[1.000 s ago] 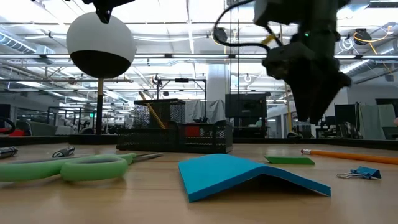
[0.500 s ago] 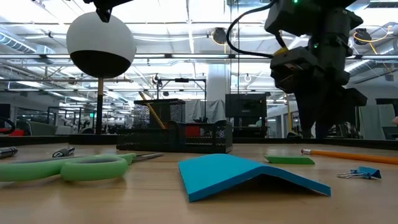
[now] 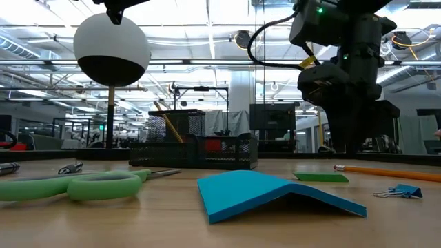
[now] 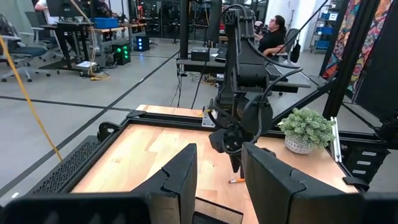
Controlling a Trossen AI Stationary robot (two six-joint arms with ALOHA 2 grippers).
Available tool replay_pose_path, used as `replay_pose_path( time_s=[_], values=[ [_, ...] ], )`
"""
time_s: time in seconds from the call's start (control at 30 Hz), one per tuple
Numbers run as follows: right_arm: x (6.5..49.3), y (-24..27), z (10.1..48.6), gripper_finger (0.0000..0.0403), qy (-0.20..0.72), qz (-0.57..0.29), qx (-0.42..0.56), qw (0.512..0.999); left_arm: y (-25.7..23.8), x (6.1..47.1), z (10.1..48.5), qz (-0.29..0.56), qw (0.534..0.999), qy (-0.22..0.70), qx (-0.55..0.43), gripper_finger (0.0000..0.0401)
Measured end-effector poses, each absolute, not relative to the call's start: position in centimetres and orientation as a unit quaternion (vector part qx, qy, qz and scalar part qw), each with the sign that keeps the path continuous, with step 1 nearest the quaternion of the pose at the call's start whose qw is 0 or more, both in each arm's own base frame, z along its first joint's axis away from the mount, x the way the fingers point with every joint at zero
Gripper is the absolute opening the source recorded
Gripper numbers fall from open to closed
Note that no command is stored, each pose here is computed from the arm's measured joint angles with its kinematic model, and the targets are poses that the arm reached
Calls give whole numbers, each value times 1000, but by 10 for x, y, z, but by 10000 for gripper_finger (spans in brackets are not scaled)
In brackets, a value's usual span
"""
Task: Pick and place office supplies into organizer
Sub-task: Put the orange pencil into the black desk organizer
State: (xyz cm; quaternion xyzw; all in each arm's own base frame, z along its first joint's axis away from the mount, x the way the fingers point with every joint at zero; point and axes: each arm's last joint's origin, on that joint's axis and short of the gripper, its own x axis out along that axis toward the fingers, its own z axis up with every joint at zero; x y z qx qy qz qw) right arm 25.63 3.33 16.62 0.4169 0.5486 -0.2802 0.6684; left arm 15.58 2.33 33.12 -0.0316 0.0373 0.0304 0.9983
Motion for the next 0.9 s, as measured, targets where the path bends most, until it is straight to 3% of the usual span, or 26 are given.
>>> replay_pose_path(
  time_s=[0.2, 0.43, 0.9],
  values=[
    [266, 34, 186, 120, 544, -271, 396, 689, 24, 156, 331, 34, 998, 37, -31, 127],
    [262, 33, 181, 120, 572, -279, 372, 676, 24, 156, 331, 34, 998, 38, -31, 127],
    [270, 37, 185, 119, 547, -238, 353, 721, 24, 156, 330, 34, 998, 40, -29, 127]
  ],
)
